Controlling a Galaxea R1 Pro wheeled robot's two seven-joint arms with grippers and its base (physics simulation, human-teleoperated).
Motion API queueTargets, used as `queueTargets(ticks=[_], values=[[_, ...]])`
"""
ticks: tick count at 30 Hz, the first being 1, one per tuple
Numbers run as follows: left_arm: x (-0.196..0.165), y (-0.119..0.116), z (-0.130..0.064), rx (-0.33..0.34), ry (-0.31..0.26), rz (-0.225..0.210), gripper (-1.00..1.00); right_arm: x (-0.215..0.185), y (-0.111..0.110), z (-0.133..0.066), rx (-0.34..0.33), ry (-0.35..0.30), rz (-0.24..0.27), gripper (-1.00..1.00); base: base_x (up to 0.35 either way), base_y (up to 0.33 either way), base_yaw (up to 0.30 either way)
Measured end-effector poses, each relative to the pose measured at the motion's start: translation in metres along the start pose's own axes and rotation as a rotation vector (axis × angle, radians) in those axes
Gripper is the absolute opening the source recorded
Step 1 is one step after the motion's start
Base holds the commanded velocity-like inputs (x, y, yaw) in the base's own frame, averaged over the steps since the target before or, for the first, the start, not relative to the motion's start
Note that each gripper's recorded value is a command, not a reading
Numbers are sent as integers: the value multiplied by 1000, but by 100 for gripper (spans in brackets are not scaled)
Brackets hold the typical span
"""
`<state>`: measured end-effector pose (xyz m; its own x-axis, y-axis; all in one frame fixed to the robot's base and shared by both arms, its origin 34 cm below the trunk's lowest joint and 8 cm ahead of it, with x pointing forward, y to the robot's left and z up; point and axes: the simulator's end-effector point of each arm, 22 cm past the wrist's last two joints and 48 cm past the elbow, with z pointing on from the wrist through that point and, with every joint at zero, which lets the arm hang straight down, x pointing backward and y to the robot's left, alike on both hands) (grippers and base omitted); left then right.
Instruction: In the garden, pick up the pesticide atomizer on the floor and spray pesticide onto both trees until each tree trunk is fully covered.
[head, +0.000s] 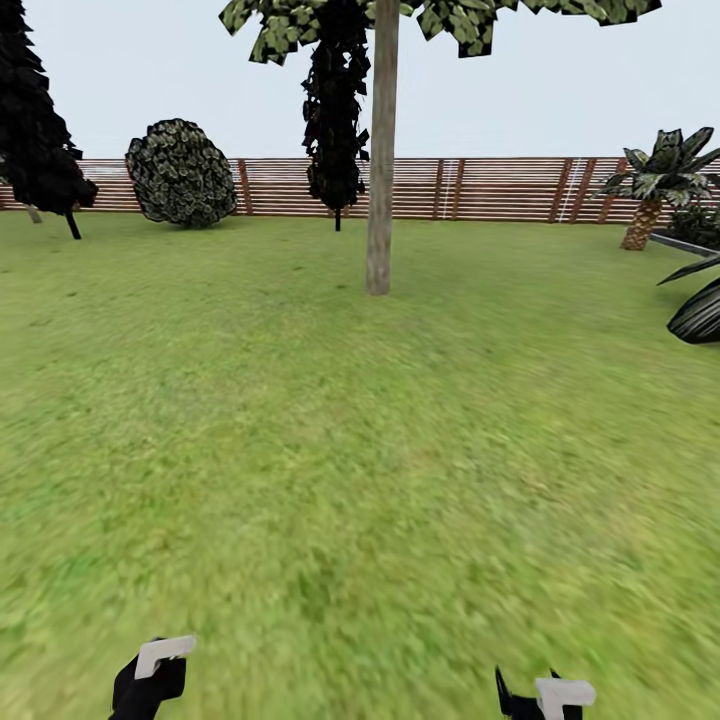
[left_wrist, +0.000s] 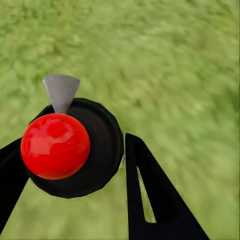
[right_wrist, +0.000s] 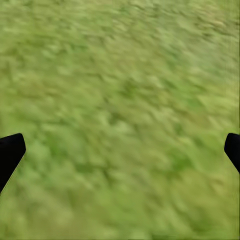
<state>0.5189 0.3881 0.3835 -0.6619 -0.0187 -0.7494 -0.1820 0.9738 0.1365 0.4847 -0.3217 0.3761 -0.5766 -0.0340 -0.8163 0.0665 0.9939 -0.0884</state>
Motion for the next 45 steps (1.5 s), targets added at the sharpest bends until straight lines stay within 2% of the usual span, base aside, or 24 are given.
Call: queueTargets(ticks=[34,45], values=[[0,1,0,-2,0,-1,-100,0,0,0,0,0,0,100,338,0,-30],[-1,1,0,-2,-1,-1,-100,0,0,0,0,0,0,100,338,0,-123]])
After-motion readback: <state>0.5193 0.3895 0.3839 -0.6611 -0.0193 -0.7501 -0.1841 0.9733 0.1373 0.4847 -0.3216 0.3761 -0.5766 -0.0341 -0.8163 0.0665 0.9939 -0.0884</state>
